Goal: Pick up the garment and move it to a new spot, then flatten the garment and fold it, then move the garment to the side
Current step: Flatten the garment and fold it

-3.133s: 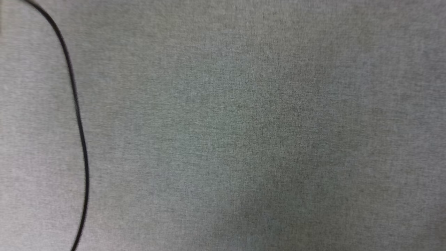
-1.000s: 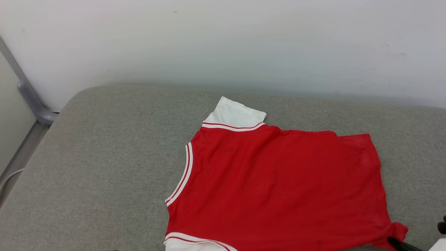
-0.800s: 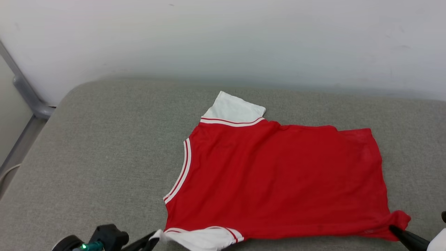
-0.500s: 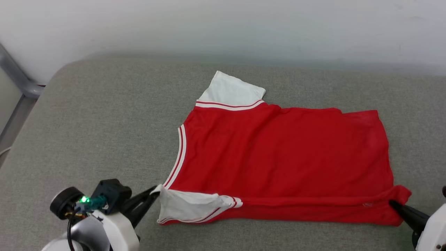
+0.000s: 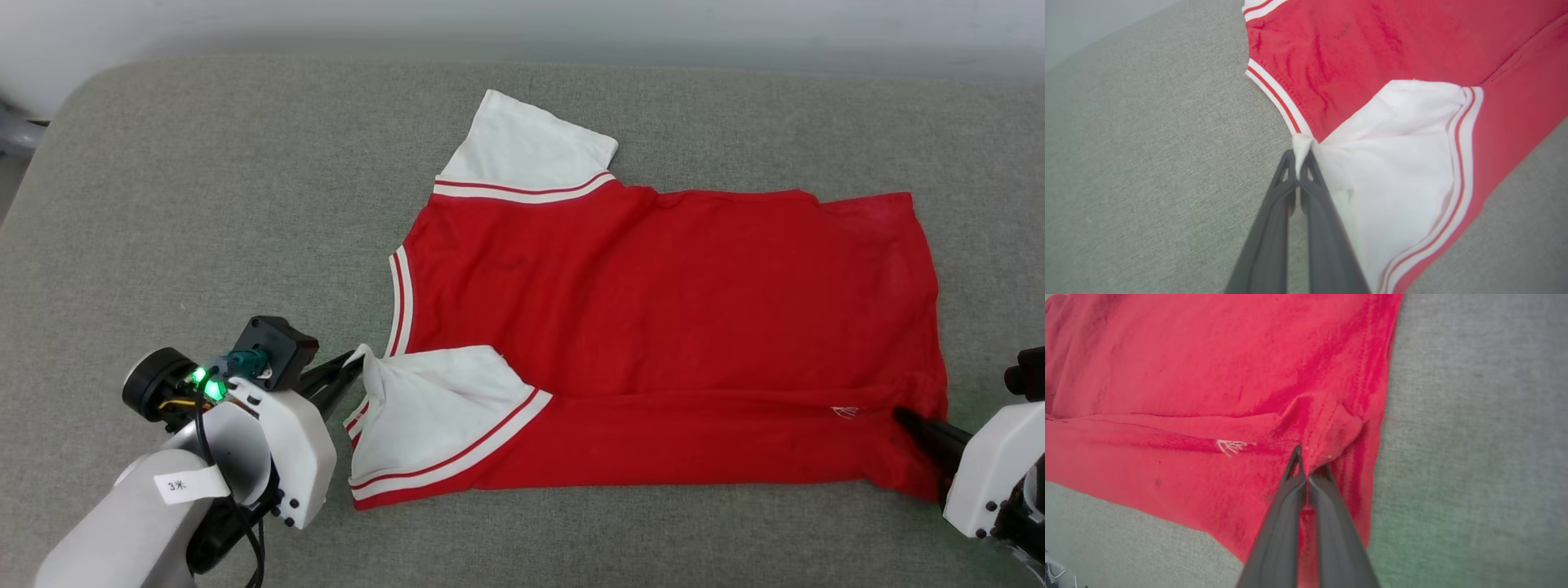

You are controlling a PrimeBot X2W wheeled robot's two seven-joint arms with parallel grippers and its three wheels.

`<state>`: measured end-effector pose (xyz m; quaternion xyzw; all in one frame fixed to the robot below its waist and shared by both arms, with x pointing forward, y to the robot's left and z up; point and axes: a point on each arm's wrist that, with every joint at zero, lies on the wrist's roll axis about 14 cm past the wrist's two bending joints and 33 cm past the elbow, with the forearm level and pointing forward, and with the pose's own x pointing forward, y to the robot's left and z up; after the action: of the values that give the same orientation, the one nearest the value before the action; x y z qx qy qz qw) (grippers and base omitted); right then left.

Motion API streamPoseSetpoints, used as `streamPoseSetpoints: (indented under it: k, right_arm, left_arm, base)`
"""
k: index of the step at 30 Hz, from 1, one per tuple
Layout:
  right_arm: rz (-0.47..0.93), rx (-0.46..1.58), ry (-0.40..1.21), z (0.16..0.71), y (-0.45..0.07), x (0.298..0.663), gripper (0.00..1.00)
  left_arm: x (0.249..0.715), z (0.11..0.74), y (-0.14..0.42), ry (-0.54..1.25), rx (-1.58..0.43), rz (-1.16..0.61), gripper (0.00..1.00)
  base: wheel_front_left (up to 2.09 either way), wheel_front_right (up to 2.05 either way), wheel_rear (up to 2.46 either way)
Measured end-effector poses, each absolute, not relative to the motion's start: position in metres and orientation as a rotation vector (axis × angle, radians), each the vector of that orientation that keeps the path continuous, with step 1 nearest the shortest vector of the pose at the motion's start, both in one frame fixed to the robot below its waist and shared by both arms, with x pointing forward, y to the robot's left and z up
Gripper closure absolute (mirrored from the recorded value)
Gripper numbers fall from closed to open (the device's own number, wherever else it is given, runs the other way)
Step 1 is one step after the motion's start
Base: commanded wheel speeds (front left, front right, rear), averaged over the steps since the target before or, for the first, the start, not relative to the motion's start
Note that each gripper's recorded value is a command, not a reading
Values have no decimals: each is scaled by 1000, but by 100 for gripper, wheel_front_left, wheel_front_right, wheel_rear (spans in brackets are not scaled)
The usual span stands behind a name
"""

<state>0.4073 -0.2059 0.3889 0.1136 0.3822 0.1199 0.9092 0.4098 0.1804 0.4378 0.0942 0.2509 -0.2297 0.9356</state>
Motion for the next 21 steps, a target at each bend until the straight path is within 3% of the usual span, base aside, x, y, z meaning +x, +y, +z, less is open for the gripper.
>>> streamPoseSetpoints:
  k: [5,6,7,21]
  right_arm:
    - [235,225,810,382,-207,411,100]
    - [226,223,805,382,-209,412,95]
    - [209,239,800,381,-212,415,0]
    - [241,193,690,416,-200,412,0]
  left_arm:
    - [415,423,180,541,196,-467,100]
    - [415,421,180,546,199,-466,54]
    - [415,418,181,548,200,-463,0]
    - [416,457,191,316,6,-285,0]
  base:
    - [0,0,0]
    - [0,0,0]
    - [0,0,0]
    - [0,0,0]
